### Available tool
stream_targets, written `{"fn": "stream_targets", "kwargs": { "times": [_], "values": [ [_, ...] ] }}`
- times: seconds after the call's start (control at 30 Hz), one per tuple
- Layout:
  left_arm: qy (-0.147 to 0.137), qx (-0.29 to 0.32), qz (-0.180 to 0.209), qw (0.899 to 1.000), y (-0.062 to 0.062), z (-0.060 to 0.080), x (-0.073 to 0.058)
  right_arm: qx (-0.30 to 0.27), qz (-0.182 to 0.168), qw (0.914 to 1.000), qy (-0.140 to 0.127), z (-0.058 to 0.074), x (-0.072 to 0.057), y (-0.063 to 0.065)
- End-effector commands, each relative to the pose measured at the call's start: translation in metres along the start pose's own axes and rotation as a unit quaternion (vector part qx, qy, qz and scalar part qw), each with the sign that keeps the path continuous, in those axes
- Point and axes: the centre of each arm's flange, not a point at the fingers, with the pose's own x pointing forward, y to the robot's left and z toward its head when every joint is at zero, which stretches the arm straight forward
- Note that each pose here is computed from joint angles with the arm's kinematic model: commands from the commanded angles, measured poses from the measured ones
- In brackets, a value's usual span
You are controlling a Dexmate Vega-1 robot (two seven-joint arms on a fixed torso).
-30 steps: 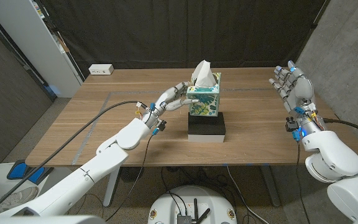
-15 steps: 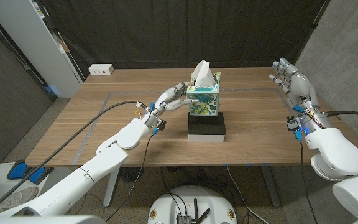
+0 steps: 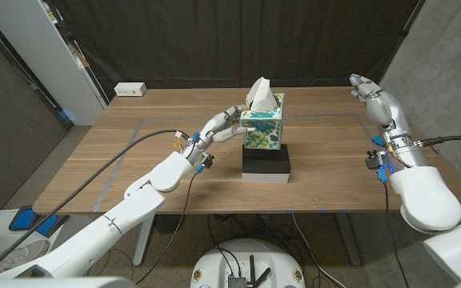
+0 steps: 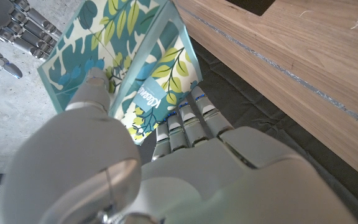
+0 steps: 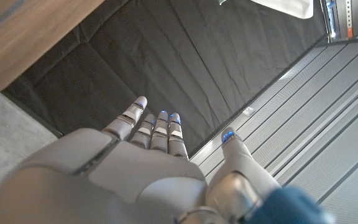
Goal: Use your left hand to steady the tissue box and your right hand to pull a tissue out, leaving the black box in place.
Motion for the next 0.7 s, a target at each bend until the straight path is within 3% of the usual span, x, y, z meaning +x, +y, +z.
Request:
{"fn": "stream_targets", "kwargs": {
  "times": [0.03,0.23,0.7],
  "values": [
    [0.001,-0.001,0.000,1.000,0.0000,-0.0005,0.0009,-0.124,-0.044,0.9907,-0.035,0.0116,-0.0026,0.0068],
    [0.002,-0.002,0.000,1.000,0.0001,-0.0013,0.0019,-0.176,-0.067,0.9814,-0.040,0.0156,-0.0047,0.0108],
    [0.001,-0.002,-0.002,1.000,0.0006,-0.0024,0.0060,-0.230,-0.097,0.9670,-0.050,0.0200,-0.0123,0.0163]
  ]
}}
